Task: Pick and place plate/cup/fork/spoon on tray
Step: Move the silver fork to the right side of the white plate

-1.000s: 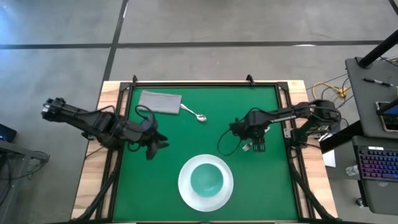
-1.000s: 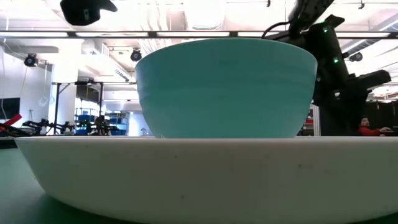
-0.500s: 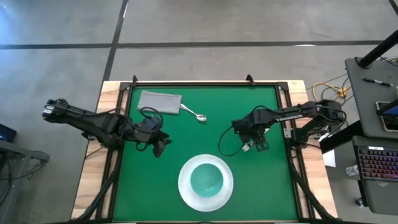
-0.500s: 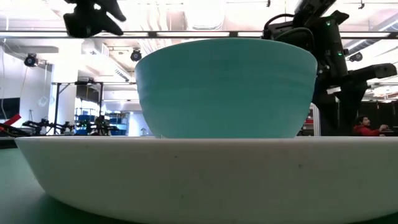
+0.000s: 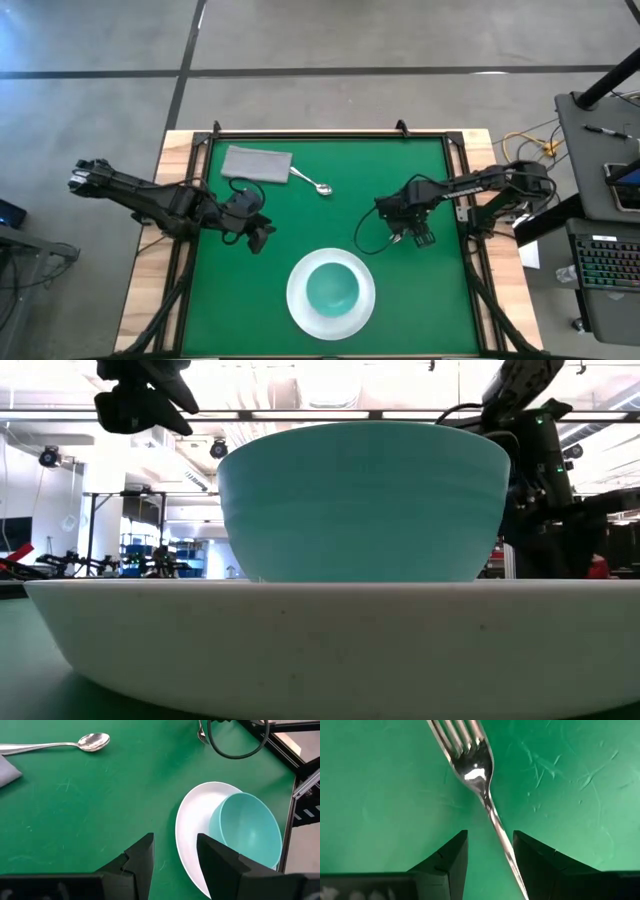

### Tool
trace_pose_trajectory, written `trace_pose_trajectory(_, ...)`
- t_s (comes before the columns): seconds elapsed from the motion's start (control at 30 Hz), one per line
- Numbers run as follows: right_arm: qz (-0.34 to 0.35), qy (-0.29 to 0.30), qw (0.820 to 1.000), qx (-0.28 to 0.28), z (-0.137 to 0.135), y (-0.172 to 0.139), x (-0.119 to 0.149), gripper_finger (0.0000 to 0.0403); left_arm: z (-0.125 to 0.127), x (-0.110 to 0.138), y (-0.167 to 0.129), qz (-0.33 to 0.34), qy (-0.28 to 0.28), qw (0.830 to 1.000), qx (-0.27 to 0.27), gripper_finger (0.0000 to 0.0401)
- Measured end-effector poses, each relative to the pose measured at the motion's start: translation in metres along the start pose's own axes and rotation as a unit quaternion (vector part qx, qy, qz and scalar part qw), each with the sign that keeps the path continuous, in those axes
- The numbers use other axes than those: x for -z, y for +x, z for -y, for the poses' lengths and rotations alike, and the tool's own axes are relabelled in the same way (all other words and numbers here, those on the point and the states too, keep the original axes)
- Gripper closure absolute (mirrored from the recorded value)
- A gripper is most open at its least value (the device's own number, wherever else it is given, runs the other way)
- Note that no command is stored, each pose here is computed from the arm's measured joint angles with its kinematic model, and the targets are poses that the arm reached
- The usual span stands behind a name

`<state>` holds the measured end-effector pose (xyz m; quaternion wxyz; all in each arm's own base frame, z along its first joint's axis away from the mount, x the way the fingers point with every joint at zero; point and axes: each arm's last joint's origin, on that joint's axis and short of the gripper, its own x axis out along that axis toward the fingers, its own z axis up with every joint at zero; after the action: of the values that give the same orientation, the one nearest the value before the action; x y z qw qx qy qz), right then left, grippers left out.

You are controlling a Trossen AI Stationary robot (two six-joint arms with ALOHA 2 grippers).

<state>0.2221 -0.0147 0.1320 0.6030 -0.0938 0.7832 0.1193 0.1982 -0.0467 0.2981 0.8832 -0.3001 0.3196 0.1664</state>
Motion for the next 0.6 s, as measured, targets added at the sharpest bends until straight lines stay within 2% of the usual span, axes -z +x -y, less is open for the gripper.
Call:
trace_pose_trajectory(0.3, 0.022, 0.024, 0.999, 0.008, 0.002, 0.008, -0.007, 0.0259, -0.001, -0.001, 0.001, 0.002, -0.001, 1.0, -0.004, 0.0267)
trace_pose_trajectory(0.6, 0.01, 0.034, 0.999, 0.003, 0.002, 0.014, -0.005, 0.0315, -0.003, -0.002, 0.001, 0.002, -0.002, 1.0, -0.009, 0.0267)
